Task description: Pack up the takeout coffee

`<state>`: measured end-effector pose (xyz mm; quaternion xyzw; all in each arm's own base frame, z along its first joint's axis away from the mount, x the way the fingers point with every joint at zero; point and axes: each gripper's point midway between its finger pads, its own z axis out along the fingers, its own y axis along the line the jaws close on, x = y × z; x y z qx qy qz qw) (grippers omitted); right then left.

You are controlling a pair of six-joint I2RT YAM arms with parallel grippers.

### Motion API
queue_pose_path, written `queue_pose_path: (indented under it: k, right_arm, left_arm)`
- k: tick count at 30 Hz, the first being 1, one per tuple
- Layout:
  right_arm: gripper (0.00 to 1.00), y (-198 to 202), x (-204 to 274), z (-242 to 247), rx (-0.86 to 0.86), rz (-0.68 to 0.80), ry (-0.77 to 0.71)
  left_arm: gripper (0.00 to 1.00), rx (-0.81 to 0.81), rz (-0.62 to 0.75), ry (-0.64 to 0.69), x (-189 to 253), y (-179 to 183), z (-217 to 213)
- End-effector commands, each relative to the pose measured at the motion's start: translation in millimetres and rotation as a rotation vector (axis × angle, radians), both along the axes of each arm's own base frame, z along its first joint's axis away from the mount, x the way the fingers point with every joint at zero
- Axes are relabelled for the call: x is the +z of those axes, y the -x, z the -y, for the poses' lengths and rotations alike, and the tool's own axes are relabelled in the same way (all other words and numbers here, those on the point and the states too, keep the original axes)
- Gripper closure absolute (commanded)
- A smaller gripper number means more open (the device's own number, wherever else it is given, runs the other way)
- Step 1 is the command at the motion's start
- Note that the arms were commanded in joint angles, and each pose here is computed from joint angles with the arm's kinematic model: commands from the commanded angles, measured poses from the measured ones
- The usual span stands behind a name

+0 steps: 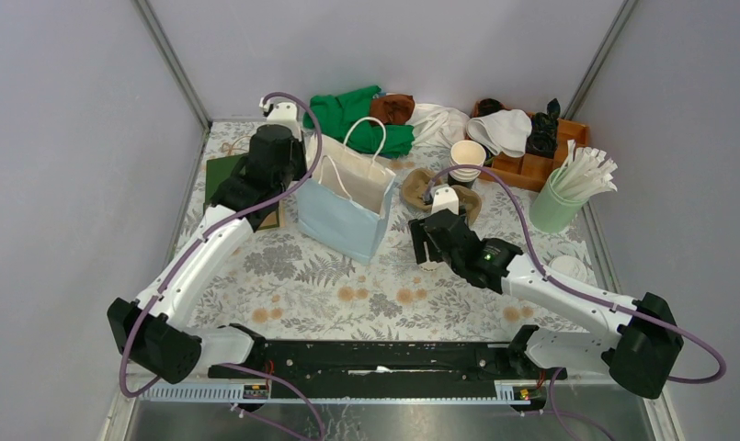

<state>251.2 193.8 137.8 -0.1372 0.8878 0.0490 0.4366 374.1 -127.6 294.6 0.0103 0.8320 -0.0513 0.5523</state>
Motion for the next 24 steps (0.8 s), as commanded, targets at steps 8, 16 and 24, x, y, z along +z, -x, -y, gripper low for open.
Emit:
queue_pose_path:
  k: [8,16,24]
  right_arm:
    - [0.37,9,-4,-5,0.011,-0.059,-0.031]
    - [0.12,11,-5,-7,0.02,-0.088,-0.016]
    - [0.0,16,7,-9,0.033,-0.122,-0.015]
  left_arm:
    - [0.99,0.027,0.032,0.041,6,4,-7]
    - [0.99,0.024,0.031,0.04,2,6,-9]
    - [0.99,0.02,0.037,0.045,4,6,-9]
